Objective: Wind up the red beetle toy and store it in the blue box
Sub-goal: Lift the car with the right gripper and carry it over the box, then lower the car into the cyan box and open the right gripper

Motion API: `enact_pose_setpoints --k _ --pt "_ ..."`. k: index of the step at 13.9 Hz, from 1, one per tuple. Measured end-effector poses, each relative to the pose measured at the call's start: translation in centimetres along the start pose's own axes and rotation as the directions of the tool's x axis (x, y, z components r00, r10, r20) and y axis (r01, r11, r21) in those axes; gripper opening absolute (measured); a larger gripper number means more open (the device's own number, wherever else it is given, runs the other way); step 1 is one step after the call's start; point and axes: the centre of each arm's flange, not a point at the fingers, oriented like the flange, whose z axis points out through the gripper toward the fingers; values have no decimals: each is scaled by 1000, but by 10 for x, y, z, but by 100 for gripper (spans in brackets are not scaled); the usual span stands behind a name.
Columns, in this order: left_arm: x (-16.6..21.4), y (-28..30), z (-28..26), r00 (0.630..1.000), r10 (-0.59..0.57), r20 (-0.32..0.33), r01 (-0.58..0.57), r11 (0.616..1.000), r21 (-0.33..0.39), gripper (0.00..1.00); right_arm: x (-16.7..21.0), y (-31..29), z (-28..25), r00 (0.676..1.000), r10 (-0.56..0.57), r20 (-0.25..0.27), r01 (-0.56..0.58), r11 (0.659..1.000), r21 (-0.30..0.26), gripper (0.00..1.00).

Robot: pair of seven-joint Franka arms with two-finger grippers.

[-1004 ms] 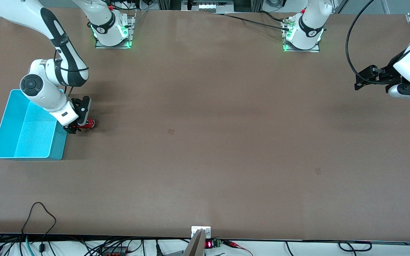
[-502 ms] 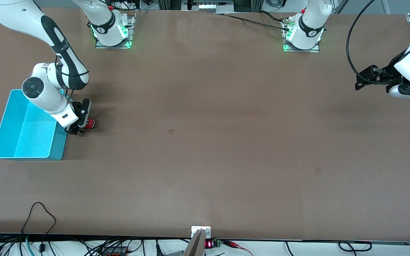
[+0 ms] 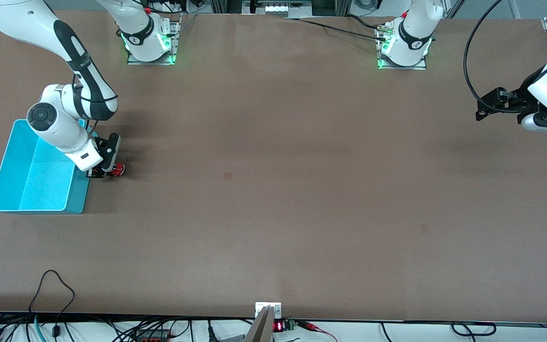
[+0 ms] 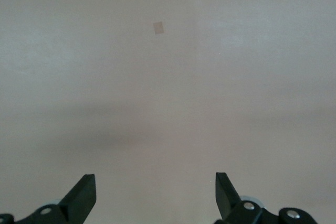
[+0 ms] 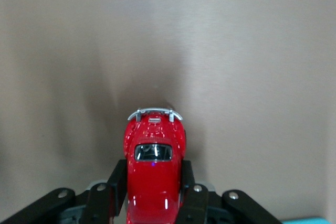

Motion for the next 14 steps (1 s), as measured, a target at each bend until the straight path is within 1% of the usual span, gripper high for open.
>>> enact_pose_setpoints --k 2,5,7,9,10,11,13,14 --pt "0 -1 0 1000 -2 0 2 1000 1 100 5 10 -20 992 123 2 -123 992 -16 44" --pt "0 -1 0 1000 -2 0 2 1000 1 100 25 27 -70 963 270 10 -269 962 -35 44" --pt "0 -2 0 1000 -3 0 3 1000 1 100 32 36 -110 932 362 -12 -362 929 -79 44" --pt "0 -2 0 1000 -3 1 3 1000 1 100 28 42 -144 893 447 -45 -449 885 -121 44" --pt "0 -2 0 1000 -3 1 3 1000 1 100 20 42 -153 865 498 -56 -501 856 -125 44" --pt "0 -2 0 1000 -3 1 3 1000 1 100 3 42 -156 822 567 -60 -570 814 -109 44" --pt "0 -2 0 1000 -3 1 3 1000 1 100 -46 37 -148 686 724 -68 -726 687 -18 44" --pt "0 -2 0 1000 -3 2 3 1000 1 100 -70 34 -142 620 781 -70 -782 623 20 44"
